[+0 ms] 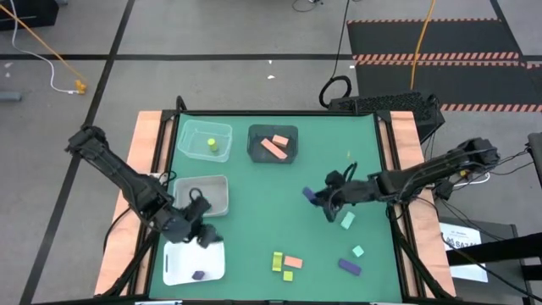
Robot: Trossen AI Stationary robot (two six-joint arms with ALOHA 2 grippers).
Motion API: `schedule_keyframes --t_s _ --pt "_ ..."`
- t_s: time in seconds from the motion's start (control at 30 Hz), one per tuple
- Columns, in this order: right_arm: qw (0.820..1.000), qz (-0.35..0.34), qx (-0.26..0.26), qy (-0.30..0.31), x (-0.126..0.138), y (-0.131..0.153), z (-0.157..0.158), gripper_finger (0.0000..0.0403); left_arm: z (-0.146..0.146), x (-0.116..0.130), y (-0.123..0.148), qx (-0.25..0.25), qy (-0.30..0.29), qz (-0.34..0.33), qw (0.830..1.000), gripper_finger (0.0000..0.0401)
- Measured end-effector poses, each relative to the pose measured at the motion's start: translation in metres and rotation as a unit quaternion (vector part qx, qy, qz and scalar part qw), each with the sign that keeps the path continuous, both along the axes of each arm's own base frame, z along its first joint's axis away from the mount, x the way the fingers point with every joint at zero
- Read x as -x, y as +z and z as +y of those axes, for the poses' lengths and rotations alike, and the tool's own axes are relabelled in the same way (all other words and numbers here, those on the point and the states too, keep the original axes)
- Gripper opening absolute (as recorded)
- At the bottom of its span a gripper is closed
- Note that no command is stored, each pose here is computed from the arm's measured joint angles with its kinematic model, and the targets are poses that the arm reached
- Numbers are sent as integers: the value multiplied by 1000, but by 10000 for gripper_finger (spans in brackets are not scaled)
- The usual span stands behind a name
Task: Sort & place blocks by color
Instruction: Put the top violet block into the white bin
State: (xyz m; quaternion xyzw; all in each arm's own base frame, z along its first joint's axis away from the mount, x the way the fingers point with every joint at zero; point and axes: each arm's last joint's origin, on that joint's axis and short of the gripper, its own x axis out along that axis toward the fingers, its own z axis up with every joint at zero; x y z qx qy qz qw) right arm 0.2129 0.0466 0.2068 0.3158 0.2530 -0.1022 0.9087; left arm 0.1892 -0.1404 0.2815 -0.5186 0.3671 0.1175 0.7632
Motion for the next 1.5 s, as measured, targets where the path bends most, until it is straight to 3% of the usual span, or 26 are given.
schedule_keyframes --t_s 0.13,0.33,0.57,0.8,0.87,1.0,1.27,1.5 --pt "992 -122 31 3 -12 22 -8 83 17 -11 5 -169 35 -79 982 243" --pt "963 -256 83 -24 -20 49 -25 83 49 -34 22 -396 107 -139 901 243" --pt "929 -332 113 -116 -18 67 -42 83 84 -59 42 -541 86 -150 823 243" --pt "893 -402 76 -188 -27 73 -50 83 103 -85 46 -673 49 -128 727 243" --pt "890 -402 63 -206 -37 74 -51 83 107 -94 43 -692 38 -123 710 243" --pt "886 -403 40 -227 -63 79 -51 88 112 -106 37 -699 22 -143 700 243" --pt "877 -422 25 -229 -114 99 -50 91 117 -118 27 -690 36 -147 708 243" --pt "882 -420 -3 -216 -130 95 -49 92 117 -118 31 -693 46 -157 703 243"
